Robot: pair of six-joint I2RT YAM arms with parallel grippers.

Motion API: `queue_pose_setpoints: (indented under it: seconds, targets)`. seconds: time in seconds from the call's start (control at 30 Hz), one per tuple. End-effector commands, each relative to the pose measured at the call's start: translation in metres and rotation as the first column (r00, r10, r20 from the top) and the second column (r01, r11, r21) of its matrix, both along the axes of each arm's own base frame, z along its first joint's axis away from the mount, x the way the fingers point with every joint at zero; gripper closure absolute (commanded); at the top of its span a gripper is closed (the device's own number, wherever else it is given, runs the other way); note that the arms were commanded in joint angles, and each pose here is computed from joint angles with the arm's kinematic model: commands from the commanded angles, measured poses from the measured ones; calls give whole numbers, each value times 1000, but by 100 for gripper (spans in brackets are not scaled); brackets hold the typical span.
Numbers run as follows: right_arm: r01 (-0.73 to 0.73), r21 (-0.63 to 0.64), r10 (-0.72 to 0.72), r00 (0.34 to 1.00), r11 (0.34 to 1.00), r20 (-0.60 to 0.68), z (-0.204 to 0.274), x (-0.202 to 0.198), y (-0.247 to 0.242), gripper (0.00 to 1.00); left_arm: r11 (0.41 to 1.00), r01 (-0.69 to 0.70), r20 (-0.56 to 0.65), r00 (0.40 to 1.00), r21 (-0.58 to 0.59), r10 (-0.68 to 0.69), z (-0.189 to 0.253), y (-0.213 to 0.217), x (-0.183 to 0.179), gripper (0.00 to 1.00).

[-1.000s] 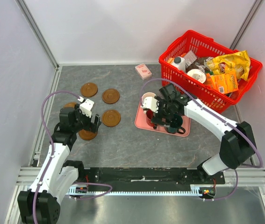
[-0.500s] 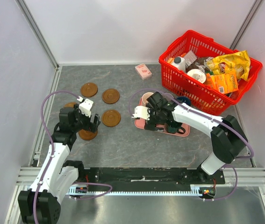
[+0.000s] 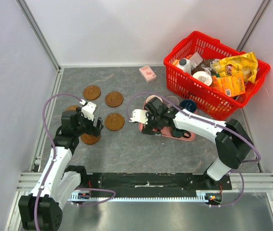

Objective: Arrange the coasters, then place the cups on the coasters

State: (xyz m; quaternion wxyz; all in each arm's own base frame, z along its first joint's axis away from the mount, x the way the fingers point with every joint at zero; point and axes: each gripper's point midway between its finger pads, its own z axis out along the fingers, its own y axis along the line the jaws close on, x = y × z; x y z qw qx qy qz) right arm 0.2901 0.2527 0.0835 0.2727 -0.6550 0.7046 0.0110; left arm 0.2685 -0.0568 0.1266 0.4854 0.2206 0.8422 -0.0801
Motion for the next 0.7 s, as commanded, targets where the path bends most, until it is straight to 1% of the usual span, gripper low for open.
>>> queue_pose_setpoints:
  seconds: [0.0,0.17,0.33,0.43,0.57,0.67]
  targets:
    - [-79,-44,83,993,996,86,34,-6,-12,2,1000,-9,45,999,20,8,7,5,8,6]
    - [-99,-128,117,982,987,149,40,-8,-36,2,1000,2,25,1000,15,-2,3,2,9,6]
    - [-125,-180,143,986,976,87,30,-17,-44,2,1000,-6,20,1000,19,6,3,4,10,7]
    - [-71,-226,104,985,971,136,25,-5,-51,2,1000,-6,27,1000,19,6,4,4,8,7]
    - [-20,-225,66,978,974,200,22,10,-49,2,1000,-10,24,1000,22,10,3,4,9,7]
    - [3,-173,34,977,985,209,20,16,-38,2,1000,-12,23,1000,24,12,3,5,9,7]
